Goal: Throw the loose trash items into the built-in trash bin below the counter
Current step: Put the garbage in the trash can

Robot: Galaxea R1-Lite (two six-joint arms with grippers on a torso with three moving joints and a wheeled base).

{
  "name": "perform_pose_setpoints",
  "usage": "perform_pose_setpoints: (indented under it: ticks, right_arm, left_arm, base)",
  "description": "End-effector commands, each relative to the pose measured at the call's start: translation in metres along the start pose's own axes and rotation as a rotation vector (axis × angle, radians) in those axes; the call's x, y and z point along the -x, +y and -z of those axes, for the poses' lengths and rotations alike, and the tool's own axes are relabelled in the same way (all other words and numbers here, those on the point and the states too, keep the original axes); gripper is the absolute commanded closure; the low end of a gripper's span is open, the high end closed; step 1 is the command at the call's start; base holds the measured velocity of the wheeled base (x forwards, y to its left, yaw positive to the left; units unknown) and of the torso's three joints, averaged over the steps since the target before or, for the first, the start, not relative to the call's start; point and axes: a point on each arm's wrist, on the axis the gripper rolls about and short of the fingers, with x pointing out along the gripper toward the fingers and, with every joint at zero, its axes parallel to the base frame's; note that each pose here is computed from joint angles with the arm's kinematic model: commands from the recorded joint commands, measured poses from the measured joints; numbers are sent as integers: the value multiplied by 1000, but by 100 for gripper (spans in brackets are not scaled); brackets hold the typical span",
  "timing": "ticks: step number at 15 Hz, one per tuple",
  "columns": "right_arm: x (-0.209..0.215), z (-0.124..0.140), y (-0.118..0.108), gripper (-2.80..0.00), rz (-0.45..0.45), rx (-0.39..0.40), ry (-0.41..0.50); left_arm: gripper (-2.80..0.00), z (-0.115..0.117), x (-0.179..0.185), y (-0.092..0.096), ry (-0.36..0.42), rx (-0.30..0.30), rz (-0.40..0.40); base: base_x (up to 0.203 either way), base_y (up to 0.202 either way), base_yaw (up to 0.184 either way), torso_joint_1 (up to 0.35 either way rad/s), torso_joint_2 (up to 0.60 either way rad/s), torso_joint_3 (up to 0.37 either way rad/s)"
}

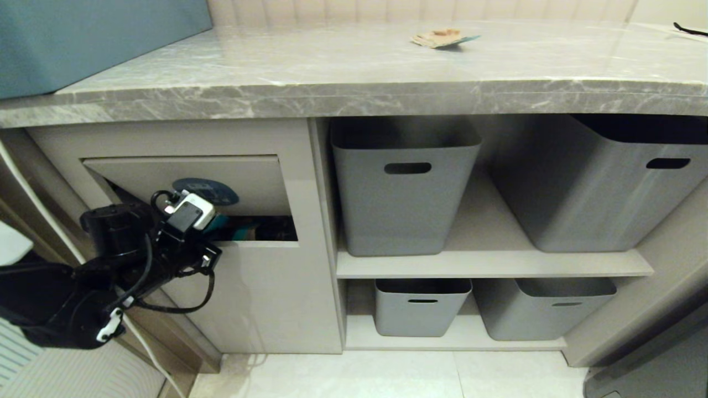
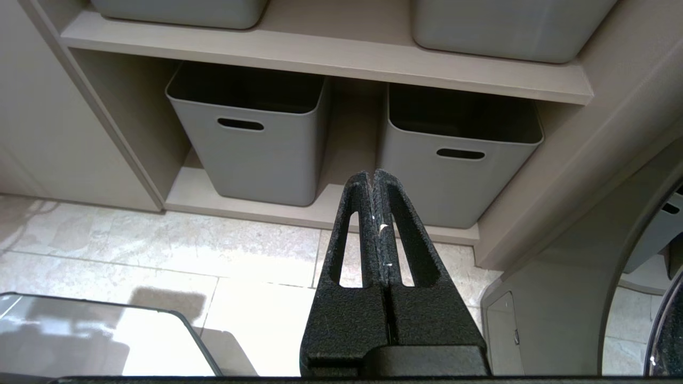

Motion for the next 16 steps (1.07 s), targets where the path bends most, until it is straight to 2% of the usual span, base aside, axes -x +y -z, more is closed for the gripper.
perform_pose_setpoints:
  ticks: [1,4,7,8,16]
  right_arm:
    - [0,0,0,0,-1,1,-1]
    - [0,0,0,0,-1,1,1]
    - [0,0,0,0,-1,1,0]
    - [0,0,0,0,-1,0,1]
    - [0,0,0,0,-1,0,-1]
  left_arm:
    - [0,-2,-15,-4,-21,-20,4]
    - [0,-14,-25,-2,-70,-15,-9]
    - [0,-14,-25,-2,-73,-12,-2]
    - [-280,-15,-25,-1,-77,-9,-4]
    - [-280,-21,-30,3,-99,3,-25]
  base:
    - [0,0,0,0,0,0]
    - [0,0,0,0,0,0]
    - [0,0,0,0,0,0]
    - [0,0,0,0,0,0]
    - [0,0,0,0,0,0]
